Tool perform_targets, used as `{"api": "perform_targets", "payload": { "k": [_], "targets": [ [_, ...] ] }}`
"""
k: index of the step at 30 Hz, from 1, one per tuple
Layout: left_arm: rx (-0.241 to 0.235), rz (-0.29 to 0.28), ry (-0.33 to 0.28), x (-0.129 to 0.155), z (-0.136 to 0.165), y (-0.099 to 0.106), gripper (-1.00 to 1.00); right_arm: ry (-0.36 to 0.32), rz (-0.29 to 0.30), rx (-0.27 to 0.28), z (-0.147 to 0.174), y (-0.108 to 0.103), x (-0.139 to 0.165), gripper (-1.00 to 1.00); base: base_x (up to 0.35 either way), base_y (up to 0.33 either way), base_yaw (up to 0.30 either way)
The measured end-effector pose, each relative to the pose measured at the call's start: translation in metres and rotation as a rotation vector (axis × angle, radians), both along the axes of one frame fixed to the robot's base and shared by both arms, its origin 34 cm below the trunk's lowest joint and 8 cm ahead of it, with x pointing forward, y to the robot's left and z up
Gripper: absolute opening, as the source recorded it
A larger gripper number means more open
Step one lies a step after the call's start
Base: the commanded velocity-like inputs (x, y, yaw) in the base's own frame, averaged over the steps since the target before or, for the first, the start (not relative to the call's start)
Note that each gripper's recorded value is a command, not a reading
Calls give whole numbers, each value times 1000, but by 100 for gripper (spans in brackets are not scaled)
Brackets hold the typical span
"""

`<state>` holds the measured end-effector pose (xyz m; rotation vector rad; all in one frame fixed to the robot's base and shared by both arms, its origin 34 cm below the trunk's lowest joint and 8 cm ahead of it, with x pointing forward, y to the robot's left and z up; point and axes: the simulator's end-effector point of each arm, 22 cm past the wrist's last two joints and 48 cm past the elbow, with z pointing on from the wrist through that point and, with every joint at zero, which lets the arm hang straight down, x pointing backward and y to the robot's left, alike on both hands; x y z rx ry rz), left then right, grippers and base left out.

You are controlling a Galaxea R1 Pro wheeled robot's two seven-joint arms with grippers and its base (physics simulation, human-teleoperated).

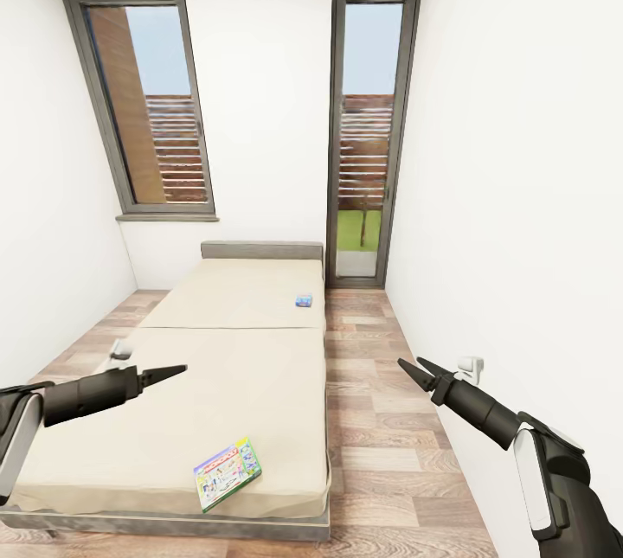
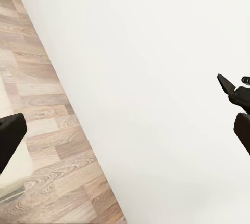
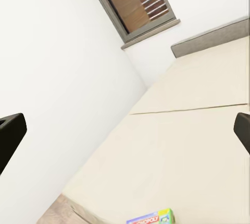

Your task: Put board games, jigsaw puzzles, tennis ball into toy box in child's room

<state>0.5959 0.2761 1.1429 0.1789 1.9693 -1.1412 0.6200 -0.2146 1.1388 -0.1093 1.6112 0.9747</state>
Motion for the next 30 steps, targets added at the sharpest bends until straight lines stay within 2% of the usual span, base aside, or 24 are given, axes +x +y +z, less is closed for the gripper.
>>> {"api": "perform_targets", "payload": {
  "k": [3, 8, 17, 24, 26, 29, 30],
  "targets": [
    [32, 33, 16, 5, -8, 5, 100, 5, -8, -3, -1, -1, 1, 100, 0, 0, 0],
    [103, 123, 52, 18, -25, 19, 100, 13, -25, -10, -4, -4, 4, 100, 0, 0, 0],
    [133, 177, 76, 30, -41, 21, 100, 22, -37, -12, -11, -6, 8, 100, 0, 0, 0],
    [112, 192, 140, 32, -66, 25, 100, 35, -58, -10, -18, -6, 14, 100, 0, 0, 0],
    [98, 197, 180, 30, -80, 28, 100, 41, -63, -1, -19, -2, 15, 100, 0, 0, 0],
    [60, 216, 294, 24, -119, 36, 100, 69, -102, 2, -26, -1, 20, 100, 0, 0, 0],
    [51, 220, 311, 22, -125, 37, 100, 76, -112, 2, -27, -1, 22, 100, 0, 0, 0]
  ]
}}
